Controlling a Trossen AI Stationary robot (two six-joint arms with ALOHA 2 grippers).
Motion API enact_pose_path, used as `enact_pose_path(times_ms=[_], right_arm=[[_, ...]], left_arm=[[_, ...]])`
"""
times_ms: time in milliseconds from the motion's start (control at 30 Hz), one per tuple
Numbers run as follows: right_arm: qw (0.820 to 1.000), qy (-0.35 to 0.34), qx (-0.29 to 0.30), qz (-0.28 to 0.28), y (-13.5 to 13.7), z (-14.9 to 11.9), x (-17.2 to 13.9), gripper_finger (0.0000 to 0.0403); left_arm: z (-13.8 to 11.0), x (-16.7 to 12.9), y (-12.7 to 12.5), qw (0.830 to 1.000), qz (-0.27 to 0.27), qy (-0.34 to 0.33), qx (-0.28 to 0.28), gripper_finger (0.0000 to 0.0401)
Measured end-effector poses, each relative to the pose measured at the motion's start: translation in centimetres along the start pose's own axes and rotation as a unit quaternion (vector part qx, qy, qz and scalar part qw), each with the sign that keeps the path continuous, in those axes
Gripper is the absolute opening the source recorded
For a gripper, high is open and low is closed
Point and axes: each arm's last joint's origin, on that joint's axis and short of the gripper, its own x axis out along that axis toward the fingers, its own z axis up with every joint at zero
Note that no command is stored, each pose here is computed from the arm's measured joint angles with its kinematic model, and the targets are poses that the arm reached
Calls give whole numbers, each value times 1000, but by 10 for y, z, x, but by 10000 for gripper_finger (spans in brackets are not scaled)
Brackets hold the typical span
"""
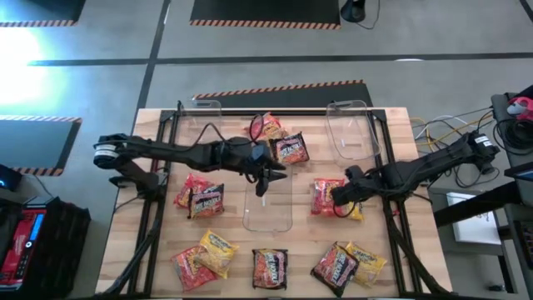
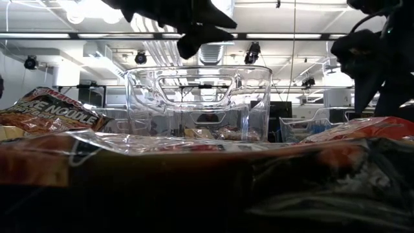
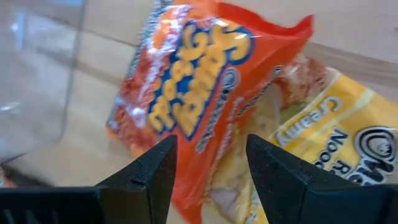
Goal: Sort Maruchan noodles
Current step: Put the black noodle pack into the top right transparent bin
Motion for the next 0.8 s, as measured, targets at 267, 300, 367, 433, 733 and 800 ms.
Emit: enact_pose_path(times_ms=[267, 300, 367, 433, 733, 800], right_arm=[[999, -21, 14, 40, 1, -1, 12, 183], [999, -21, 14, 42, 2, -1, 13, 183], [999, -21, 13, 36, 1, -1, 15, 183], [999, -21, 12, 31, -1, -1, 17, 183], [998, -45, 8, 42, 2, 0, 22, 183], [998, -47, 7, 45, 4, 0, 23, 183]], left_arm=[[-10, 25, 7, 999, -4, -25, 24, 116], [-11, 27, 8, 999, -5, -30, 25, 116], [-14, 31, 9, 999, -5, -29, 26, 116], [-15, 37, 10, 999, -4, -24, 26, 116], [-3, 65, 8, 998, 3, 13, 66, 116], [0, 72, 8, 996, 5, 29, 80, 116]])
